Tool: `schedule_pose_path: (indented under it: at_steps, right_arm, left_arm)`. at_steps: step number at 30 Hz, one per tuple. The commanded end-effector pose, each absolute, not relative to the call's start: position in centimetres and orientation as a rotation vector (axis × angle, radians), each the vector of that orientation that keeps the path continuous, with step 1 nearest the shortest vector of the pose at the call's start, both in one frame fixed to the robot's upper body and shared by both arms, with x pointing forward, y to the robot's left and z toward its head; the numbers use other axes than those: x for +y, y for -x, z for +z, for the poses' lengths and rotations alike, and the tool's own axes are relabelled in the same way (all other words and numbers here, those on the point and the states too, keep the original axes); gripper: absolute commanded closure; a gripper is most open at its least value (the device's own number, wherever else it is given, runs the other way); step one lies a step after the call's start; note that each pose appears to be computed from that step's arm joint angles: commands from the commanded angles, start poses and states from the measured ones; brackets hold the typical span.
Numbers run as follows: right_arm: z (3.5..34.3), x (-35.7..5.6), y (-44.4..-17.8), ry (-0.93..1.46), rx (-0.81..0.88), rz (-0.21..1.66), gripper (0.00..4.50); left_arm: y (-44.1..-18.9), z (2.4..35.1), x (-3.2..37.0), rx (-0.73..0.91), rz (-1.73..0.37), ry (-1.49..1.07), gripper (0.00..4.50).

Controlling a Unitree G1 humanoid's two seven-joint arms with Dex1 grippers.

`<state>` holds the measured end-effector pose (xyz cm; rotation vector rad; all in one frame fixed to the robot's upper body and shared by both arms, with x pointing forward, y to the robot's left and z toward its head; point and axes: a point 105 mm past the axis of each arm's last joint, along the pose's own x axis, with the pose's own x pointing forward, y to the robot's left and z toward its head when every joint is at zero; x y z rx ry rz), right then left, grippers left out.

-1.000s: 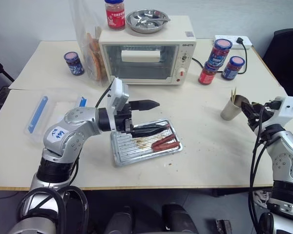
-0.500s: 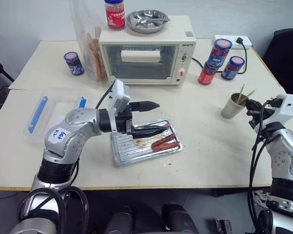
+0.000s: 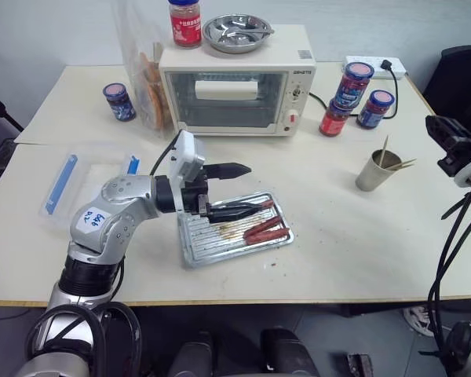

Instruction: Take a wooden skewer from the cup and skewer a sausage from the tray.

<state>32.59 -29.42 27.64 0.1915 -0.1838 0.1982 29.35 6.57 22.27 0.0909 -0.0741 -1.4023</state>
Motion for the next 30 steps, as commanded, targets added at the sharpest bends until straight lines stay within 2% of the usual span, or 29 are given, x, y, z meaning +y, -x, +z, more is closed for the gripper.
schedule_pose_path:
  at_steps: [1, 2, 5, 9, 14, 26, 30]
  right_arm:
    - [26.8, -29.9, -31.4, -0.058, -0.120, 0.149, 4.15]
    - [25.9, -30.2, -31.5, -0.062, -0.104, 0.117, 4.15]
    - [23.6, -30.3, -31.5, -0.050, -0.066, 0.059, 3.64]
    - [21.2, -30.0, -31.3, -0.010, -0.027, 0.021, 2.59]
    - [19.8, -29.9, -31.6, -0.068, -0.032, -0.010, 2.59]
    - [20.7, -30.2, -33.7, -0.142, -0.107, -0.020, 2.59]
    - [20.2, -30.0, -34.2, -0.154, -0.106, -0.021, 3.35]
  left_arm:
    - [-29.6, 23.1, 8.3, -0.102, -1.368, -0.115, 0.00]
    - [-29.8, 23.2, 8.3, -0.104, -1.361, -0.113, 0.00]
    - [-30.2, 23.2, 7.9, -0.119, -1.353, -0.114, 0.00]
    - [-30.1, 23.3, 7.3, -0.134, -1.360, -0.106, 0.00]
    - [-29.9, 23.2, 6.8, -0.139, -1.370, -0.108, 0.00]
    - [-29.8, 22.9, 6.4, -0.127, -1.387, -0.134, 0.00]
    - [-29.7, 22.9, 6.4, -0.128, -1.387, -0.137, 0.00]
